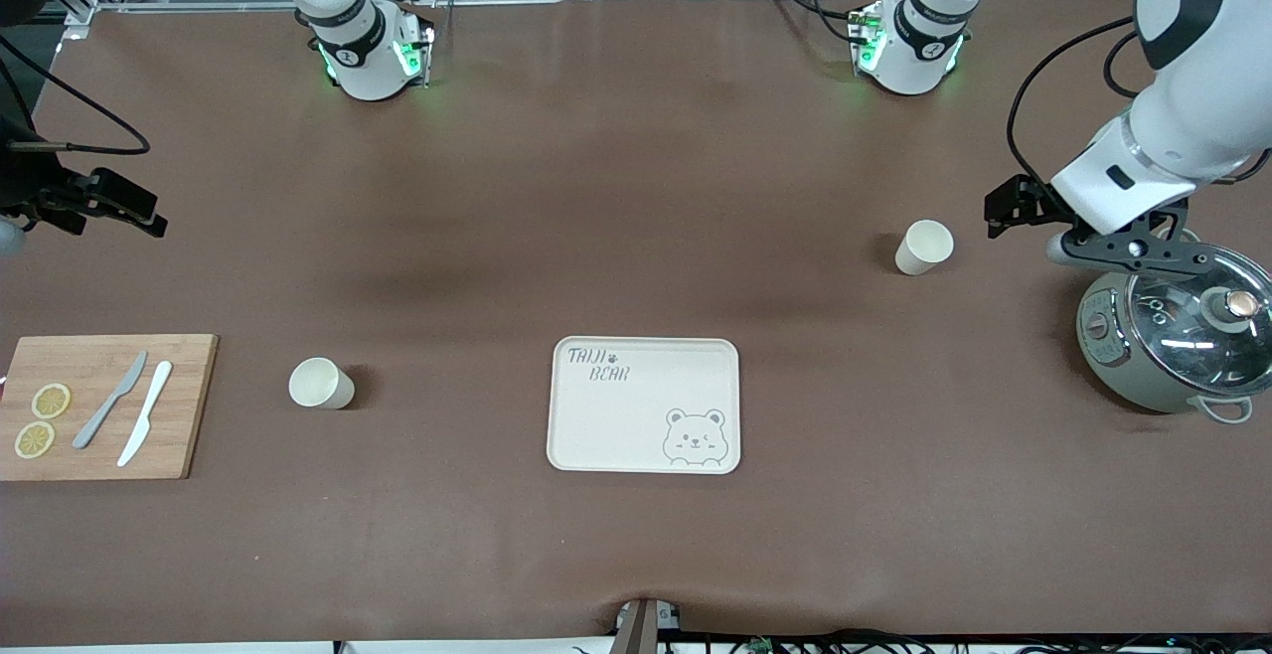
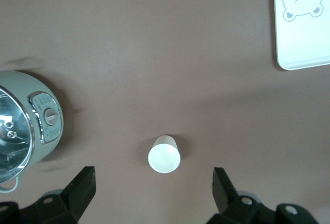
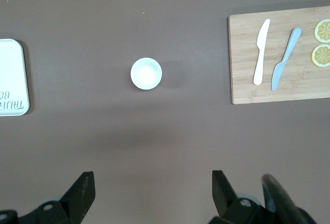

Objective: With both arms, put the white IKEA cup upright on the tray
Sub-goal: 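Reach the left gripper down to the white paper cup beside the pot, then close the left gripper on the cup while the right gripper reaches out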

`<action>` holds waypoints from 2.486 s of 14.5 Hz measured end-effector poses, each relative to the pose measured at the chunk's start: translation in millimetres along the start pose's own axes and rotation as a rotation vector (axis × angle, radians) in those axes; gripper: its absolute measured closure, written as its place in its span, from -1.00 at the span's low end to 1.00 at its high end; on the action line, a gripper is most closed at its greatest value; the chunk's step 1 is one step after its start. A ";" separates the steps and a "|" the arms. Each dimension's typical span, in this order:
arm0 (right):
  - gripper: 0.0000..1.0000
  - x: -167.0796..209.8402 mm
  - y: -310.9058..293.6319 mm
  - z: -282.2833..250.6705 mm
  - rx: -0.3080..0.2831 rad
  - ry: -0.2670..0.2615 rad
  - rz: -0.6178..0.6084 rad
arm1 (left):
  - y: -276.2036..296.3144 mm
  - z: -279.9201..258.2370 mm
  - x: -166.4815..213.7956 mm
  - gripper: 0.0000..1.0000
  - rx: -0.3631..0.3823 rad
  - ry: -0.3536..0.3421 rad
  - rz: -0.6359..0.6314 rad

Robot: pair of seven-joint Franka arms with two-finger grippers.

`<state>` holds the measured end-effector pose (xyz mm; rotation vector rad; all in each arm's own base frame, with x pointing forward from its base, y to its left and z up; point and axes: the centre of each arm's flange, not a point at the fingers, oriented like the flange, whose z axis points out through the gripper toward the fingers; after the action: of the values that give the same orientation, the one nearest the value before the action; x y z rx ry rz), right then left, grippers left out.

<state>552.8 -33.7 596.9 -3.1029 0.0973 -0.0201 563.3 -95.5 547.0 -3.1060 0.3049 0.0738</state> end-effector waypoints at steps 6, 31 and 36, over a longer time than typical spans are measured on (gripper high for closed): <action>-1.00 0.0 0.1 0.2 0.000 0.000 0.000 | 2.4 64.0 -0.5 -1.00 -0.001 -0.015 0.005; -1.00 65.3 -73.8 129.1 -0.027 -0.017 -0.127 | -37.2 298.8 -138.2 -1.00 0.010 0.153 -0.017; -1.00 89.8 -57.3 187.9 -0.063 -0.053 -0.150 | -50.6 314.2 -142.2 -1.00 0.009 0.154 -0.024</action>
<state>648.7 24.6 412.3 -3.1636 -0.1398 0.0623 419.7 -10.6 240.9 -3.1116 0.2695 -0.1666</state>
